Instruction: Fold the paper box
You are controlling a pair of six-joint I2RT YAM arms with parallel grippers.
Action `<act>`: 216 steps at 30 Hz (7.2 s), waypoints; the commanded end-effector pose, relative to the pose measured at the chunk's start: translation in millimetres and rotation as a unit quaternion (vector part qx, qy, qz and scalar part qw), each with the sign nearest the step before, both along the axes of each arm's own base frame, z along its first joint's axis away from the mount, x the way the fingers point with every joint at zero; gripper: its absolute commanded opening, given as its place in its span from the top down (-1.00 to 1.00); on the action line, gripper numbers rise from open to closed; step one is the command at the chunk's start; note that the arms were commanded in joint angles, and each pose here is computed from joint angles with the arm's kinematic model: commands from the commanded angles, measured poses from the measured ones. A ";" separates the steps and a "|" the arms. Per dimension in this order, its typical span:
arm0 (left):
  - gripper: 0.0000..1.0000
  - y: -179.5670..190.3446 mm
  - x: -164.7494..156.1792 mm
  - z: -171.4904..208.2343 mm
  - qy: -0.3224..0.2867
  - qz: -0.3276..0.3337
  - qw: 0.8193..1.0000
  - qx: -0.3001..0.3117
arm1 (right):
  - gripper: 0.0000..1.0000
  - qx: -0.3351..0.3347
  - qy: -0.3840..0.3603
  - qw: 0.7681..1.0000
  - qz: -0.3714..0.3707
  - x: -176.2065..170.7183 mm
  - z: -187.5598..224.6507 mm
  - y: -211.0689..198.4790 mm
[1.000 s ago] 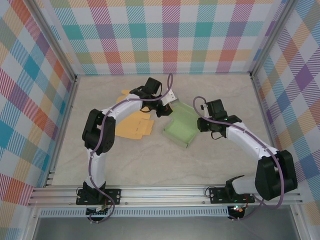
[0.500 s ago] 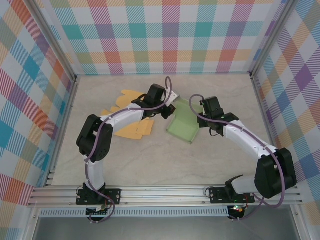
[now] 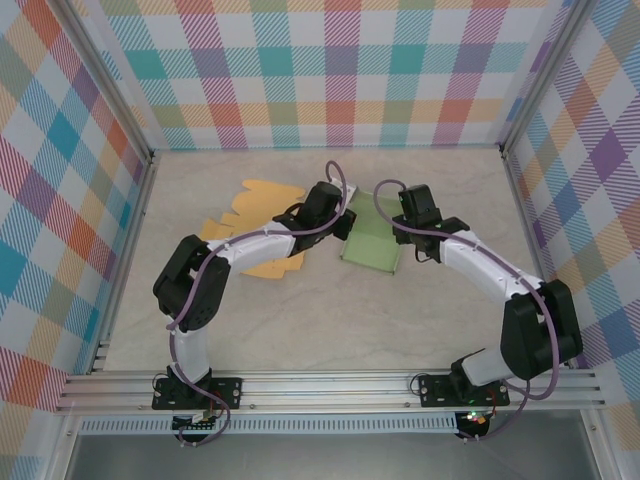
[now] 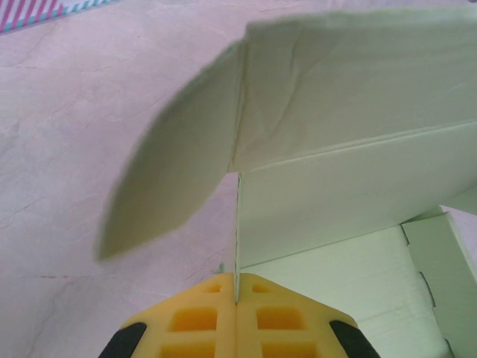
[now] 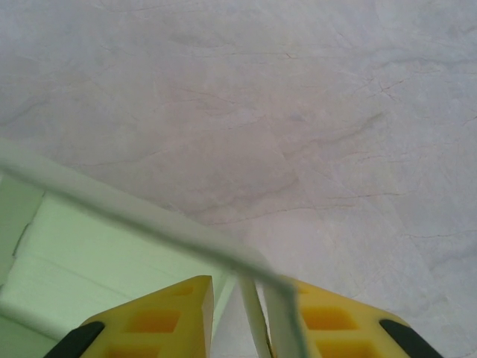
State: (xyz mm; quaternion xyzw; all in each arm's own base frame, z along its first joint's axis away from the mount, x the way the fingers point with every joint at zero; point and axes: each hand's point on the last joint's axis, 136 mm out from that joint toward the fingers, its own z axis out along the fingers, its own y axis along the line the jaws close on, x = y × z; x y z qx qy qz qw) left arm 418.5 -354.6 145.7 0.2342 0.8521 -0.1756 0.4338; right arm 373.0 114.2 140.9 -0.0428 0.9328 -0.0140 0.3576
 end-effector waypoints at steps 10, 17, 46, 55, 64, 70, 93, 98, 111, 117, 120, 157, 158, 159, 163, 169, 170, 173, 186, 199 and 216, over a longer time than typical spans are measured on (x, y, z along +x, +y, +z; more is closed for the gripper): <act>1.00 1.1 -1.9 20.5 -0.040 0.092 0.994 -0.034 | 0.34 0.059 -0.029 0.997 -0.052 20.2 18.0 10.0; 1.00 4.0 -0.7 21.8 -0.043 0.107 0.993 -0.039 | 0.19 0.050 -0.021 0.996 -0.066 21.4 13.7 6.1; 1.00 -14.4 -6.7 7.3 -0.024 0.098 0.994 -0.042 | 0.88 0.092 -0.004 0.995 -0.033 28.8 -5.9 29.4; 1.00 -18.1 -13.6 -5.5 -0.004 0.130 0.989 -0.063 | 1.00 0.101 -0.003 0.994 -0.031 16.9 -17.2 28.0; 1.00 -15.2 -17.8 -15.1 0.018 0.165 0.982 -0.091 | 1.00 0.108 -0.008 0.994 -0.027 2.1 -22.8 26.3; 0.98 -17.5 -24.4 -20.9 0.030 0.170 0.979 -0.105 | 1.00 0.110 -0.010 0.994 -0.021 -5.9 -27.7 27.2; 0.76 15.1 -60.5 -56.6 0.011 0.178 0.981 -0.072 | 1.00 0.102 -0.019 0.995 0.009 -44.8 -53.6 32.3; 0.41 18.0 -70.4 -50.9 0.012 0.168 0.982 -0.082 | 1.00 0.094 -0.021 0.995 0.010 -53.8 -60.3 29.9; -0.56 30.8 -108.3 -22.8 0.005 0.161 0.982 -0.097 | 0.89 0.081 -0.015 0.997 0.009 -62.5 -69.7 25.7; -0.69 45.1 -137.1 -24.0 0.024 0.161 0.982 -0.100 | 0.74 0.081 -0.012 0.997 0.009 -66.7 -69.6 24.9; -0.70 52.1 -151.8 -14.2 0.027 0.156 0.981 -0.110 | 0.51 0.084 -0.007 0.996 0.011 -71.5 -67.0 24.9; -0.90 57.8 -42.2 29.3 0.042 0.192 0.980 0.012 | -0.89 0.094 0.073 0.993 -0.018 -21.4 19.8 21.9; -0.90 54.6 -41.2 21.0 0.050 0.189 0.981 0.016 | -0.89 0.096 0.083 0.992 -0.021 -21.0 13.6 19.9; -0.90 52.3 -41.0 14.6 0.056 0.187 0.980 0.020 | -0.89 0.098 0.091 0.991 -0.022 -21.2 7.5 18.2; -0.87 47.9 -41.0 -13.1 0.080 0.187 0.979 0.035 | -0.85 0.114 0.124 0.985 -0.020 -27.6 -19.0 15.0; -0.86 54.6 -49.8 -50.8 0.111 0.201 0.972 0.044 | -0.80 0.120 0.157 0.980 -0.025 -39.9 -51.1 9.6; -0.85 55.7 -52.1 -56.8 0.118 0.204 0.971 0.043 | -0.79 0.123 0.161 0.979 -0.025 -41.4 -55.6 9.4; -0.80 58.1 -58.3 -72.8 0.134 0.205 0.969 0.042 | -0.77 0.127 0.169 0.977 -0.029 -45.1 -66.8 8.6; -0.48 68.0 -78.4 -116.0 0.177 0.211 0.960 0.045 | -0.63 0.145 0.193 0.970 -0.033 -53.7 -96.5 11.7; -0.15 51.1 -84.3 -78.3 0.175 0.169 0.970 -0.025 | -0.70 0.251 0.154 0.956 -0.002 -58.9 -53.3 25.2; 0.64 64.3 -76.8 -101.8 0.235 0.177 0.951 -0.097 | -0.66 0.369 0.196 0.908 0.012 -48.9 -85.7 35.4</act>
